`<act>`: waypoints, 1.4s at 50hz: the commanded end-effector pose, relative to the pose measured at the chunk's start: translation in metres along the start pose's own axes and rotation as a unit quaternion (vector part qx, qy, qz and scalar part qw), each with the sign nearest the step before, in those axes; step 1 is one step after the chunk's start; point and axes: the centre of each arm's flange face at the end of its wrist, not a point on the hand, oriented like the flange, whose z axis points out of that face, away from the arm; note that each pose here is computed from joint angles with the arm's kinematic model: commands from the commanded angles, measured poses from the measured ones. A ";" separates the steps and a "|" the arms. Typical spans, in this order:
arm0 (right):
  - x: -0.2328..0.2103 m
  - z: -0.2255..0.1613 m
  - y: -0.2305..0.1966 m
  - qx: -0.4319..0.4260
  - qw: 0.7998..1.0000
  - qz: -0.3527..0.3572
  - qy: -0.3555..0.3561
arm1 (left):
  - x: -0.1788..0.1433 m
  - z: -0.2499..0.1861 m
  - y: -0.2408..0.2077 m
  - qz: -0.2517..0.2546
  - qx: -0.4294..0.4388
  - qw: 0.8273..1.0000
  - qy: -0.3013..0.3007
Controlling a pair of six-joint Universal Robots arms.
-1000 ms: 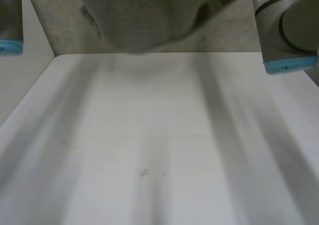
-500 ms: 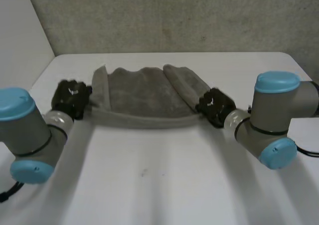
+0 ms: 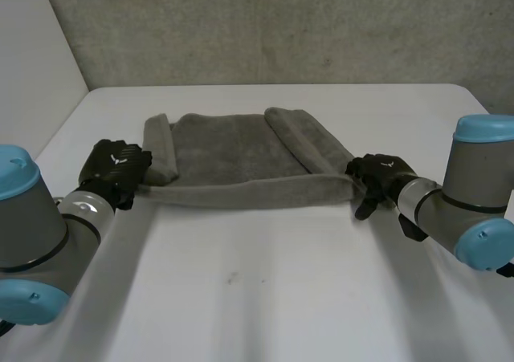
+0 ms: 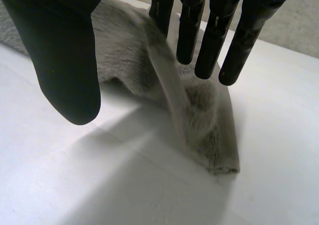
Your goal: Fold the laundry
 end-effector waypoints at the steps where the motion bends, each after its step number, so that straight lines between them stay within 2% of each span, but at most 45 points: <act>1: 0.007 0.001 0.008 0.000 1.000 0.004 0.010 | -0.002 0.001 -0.004 -0.006 0.007 1.000 -0.001; 20: 0.015 0.027 0.016 0.039 0.998 -0.006 0.043 | -0.008 0.000 -0.011 -0.015 0.018 1.000 -0.011; 29: 0.028 0.032 -0.002 0.074 0.994 -0.015 0.076 | -0.006 -0.003 -0.002 -0.018 0.001 1.000 -0.008; 33: 0.028 0.024 -0.013 0.081 0.993 -0.024 0.078 | 0.002 -0.012 0.010 -0.019 -0.032 0.999 0.009; 39: 0.017 -0.011 -0.028 0.069 0.992 -0.091 0.059 | 0.018 -0.034 0.027 -0.021 -0.087 0.995 0.048; 41: 0.010 -0.028 -0.030 0.053 0.985 -0.154 0.047 | 0.021 -0.039 0.031 -0.021 -0.100 0.993 0.056; 46: 0.021 -0.044 -0.027 0.035 0.973 -0.220 0.066 | 0.022 -0.043 0.035 -0.019 -0.111 0.992 0.062; 56: 0.032 -0.047 -0.026 0.027 0.968 -0.238 0.076 | -0.003 -0.034 0.003 -0.018 -0.043 0.998 0.030; 64: 0.030 -0.044 -0.015 0.014 0.969 -0.236 0.069 | -0.003 -0.040 -0.020 -0.012 0.030 0.996 0.087; 70: 0.030 -0.044 -0.015 0.014 0.969 -0.236 0.070 | -0.015 -0.034 -0.012 0.042 0.045 0.993 0.104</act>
